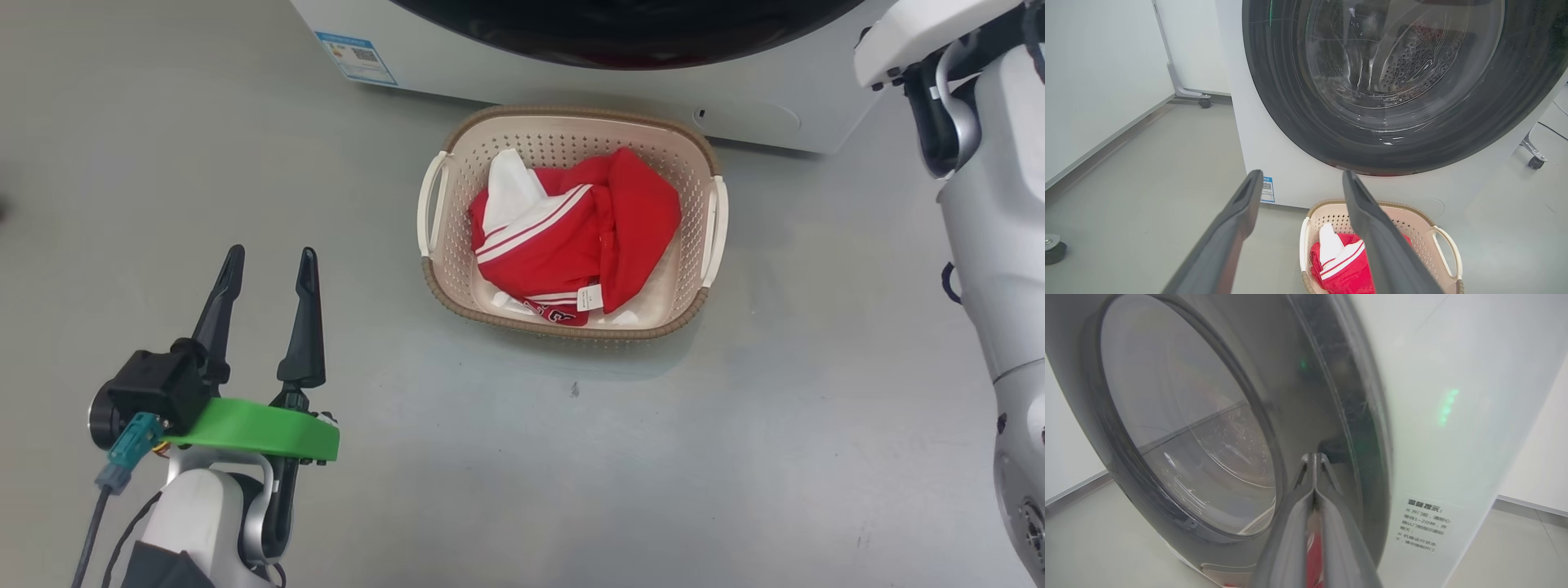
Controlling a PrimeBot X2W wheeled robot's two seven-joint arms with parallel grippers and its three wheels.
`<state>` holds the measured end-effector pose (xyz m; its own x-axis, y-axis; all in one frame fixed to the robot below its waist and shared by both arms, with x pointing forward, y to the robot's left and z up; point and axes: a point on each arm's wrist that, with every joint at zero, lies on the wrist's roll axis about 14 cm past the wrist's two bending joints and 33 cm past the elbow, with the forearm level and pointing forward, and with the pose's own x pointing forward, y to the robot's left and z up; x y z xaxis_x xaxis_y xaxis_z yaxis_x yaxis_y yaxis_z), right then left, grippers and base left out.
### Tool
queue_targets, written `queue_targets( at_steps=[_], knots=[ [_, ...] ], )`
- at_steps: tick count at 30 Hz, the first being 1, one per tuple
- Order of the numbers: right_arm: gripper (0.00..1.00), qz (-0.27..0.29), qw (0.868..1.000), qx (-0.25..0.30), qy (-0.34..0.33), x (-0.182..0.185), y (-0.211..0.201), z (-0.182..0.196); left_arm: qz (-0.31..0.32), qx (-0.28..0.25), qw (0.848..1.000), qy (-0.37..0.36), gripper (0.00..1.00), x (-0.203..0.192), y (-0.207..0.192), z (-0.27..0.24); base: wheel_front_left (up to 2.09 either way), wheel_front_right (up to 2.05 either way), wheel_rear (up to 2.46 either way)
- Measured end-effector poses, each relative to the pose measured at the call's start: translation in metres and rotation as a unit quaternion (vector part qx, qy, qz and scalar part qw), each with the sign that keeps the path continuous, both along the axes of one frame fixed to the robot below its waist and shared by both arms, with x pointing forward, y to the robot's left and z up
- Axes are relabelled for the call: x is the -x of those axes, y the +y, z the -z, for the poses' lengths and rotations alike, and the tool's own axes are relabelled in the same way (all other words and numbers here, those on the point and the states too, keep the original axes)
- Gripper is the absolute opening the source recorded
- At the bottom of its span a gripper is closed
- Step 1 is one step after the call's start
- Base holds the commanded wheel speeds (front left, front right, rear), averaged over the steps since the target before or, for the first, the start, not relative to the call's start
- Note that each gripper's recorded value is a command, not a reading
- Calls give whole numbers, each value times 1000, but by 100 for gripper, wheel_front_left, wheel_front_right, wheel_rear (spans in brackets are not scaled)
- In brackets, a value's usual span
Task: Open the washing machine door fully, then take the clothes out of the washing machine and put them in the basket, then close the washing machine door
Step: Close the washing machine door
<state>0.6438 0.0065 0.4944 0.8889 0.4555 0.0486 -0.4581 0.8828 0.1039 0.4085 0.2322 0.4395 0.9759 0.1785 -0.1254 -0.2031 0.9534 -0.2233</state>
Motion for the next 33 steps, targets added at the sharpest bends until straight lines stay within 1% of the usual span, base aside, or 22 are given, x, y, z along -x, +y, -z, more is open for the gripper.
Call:
queue_targets(
  at_steps=[4,10,11,12,13,14,19,25,33],
  knots=[
    [0,-8,1000,-7,2,9,6,-3,4,3,1000,-3,100,-2,-3,-1,0,0,0],
    [0,-15,999,-2,33,37,4,19,13,7,1000,-14,100,-6,-10,-6,0,0,0],
    [38,-13,999,-3,38,41,2,22,15,7,1000,-15,100,-6,-11,-7,0,0,0],
    [61,-10,999,-4,39,45,-1,22,17,7,1000,-17,100,-7,-12,-8,0,0,0],
    [95,-6,999,-8,39,47,-5,20,18,7,1000,-19,100,-8,-12,-9,0,0,0],
    [100,-3,999,-12,36,48,-7,17,19,8,1000,-22,100,-9,-13,-10,0,0,0],
    [100,13,999,-26,22,60,-21,4,29,12,999,-31,100,-14,-20,-15,0,0,0],
    [100,44,997,-35,44,86,-49,18,48,17,998,-39,100,-20,-33,-19,0,0,0],
    [100,62,996,-39,54,124,-67,23,64,21,997,-47,100,-15,-44,-27,0,0,0]
  ],
)
